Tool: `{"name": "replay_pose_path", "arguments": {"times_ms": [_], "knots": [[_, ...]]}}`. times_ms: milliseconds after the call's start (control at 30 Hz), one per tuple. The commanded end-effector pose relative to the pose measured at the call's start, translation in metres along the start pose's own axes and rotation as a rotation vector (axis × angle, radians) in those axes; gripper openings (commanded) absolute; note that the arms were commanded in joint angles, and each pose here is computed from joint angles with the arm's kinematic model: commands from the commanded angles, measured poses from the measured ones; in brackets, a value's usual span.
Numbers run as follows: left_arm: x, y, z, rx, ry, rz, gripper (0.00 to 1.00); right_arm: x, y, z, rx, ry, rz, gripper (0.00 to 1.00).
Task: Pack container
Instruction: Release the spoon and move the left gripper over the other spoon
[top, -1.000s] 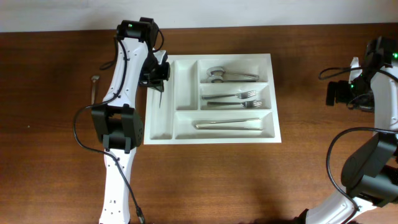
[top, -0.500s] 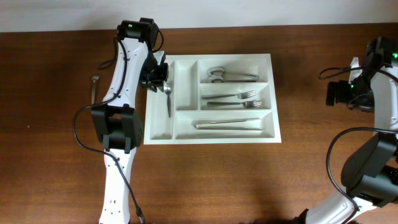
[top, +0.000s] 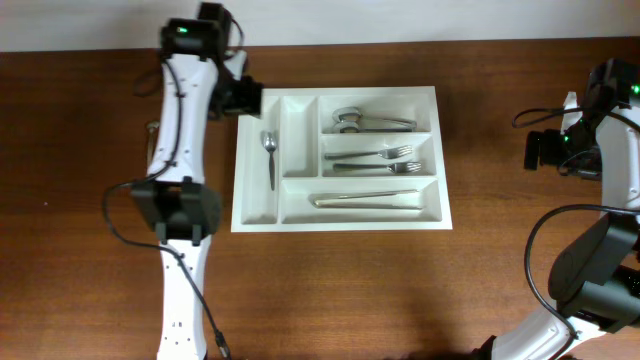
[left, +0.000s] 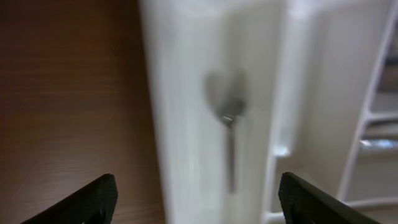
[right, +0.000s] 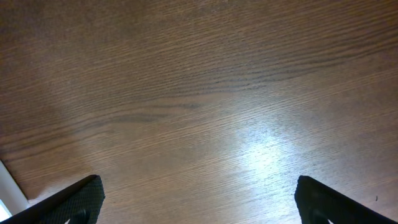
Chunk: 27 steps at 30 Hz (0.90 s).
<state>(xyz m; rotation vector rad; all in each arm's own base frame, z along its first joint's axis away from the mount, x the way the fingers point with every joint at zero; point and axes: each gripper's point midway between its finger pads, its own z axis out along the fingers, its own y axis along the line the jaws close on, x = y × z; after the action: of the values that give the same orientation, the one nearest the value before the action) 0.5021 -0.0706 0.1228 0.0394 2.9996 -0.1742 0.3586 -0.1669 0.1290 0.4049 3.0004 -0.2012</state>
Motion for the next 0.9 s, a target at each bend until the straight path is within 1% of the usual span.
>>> {"name": "replay_pose_path", "arguments": {"times_ms": [0,133,300,333,467,533,667,867], "knots": [[-0.010,0.060,-0.055,-0.168,-0.128,-0.036,0.87,0.000,0.000,-0.003,0.009,-0.007,0.000,0.99],[-0.008,0.101,-0.063,-0.204,-0.129,-0.063,0.87,0.000,0.000,-0.003,0.009,-0.007,0.000,0.99],[0.001,0.150,-0.055,-0.223,-0.087,-0.084,0.87,0.000,0.000,-0.003,0.009,-0.007,0.000,0.99],[0.001,0.158,-0.053,-0.226,-0.084,-0.087,0.92,0.000,0.000,-0.003,0.009,-0.007,0.000,0.99],[0.003,0.188,-0.047,-0.236,-0.085,-0.112,0.93,0.000,0.000,-0.003,0.009,-0.007,0.000,0.99],[0.003,0.197,-0.042,-0.232,-0.083,-0.103,0.92,0.000,0.000,-0.003,0.009,-0.007,0.000,0.99],[0.001,0.207,-0.027,-0.227,-0.067,-0.034,0.92,0.000,0.000,-0.003,0.009,-0.007,0.000,0.99],[0.001,0.211,0.007,-0.220,-0.041,-0.027,0.93,0.000,0.000,-0.003,0.009,-0.007,0.000,0.99]]}}
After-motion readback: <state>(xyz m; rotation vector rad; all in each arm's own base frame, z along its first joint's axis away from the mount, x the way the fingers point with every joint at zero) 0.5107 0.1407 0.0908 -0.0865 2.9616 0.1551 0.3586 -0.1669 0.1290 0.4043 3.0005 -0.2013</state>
